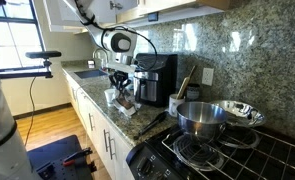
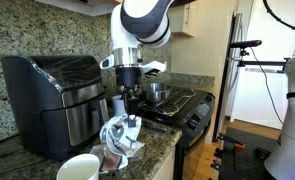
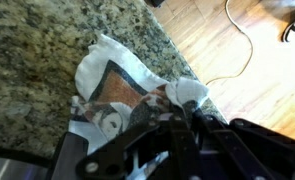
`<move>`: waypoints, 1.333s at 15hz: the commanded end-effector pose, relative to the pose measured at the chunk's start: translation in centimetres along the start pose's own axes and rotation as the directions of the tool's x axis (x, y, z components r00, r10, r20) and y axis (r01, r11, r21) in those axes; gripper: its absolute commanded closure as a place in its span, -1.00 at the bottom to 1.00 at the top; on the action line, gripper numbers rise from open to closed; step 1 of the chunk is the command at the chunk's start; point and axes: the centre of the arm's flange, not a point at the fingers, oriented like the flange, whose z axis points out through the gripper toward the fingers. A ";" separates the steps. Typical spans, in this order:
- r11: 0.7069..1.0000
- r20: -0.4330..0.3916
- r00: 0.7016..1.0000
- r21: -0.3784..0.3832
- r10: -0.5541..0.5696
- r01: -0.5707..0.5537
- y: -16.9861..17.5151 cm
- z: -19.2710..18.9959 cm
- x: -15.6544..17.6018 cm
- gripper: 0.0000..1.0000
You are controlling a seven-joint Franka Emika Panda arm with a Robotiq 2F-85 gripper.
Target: Use the towel to wipe the countertop
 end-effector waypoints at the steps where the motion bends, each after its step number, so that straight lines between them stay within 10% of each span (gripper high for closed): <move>1: 1.000 -0.040 0.999 0.016 -0.016 0.016 -1.1 4.1 0.1 0.93; 11: 1.000 -0.033 0.999 0.000 -0.005 0.005 -1.0 10.0 0.5 0.93; 12: 1.000 -0.029 1.000 0.003 0.007 -0.007 -0.9 10.0 0.5 0.30; 20: 1.000 0.000 1.000 0.002 -0.009 0.009 -0.5 9.7 0.6 -0.74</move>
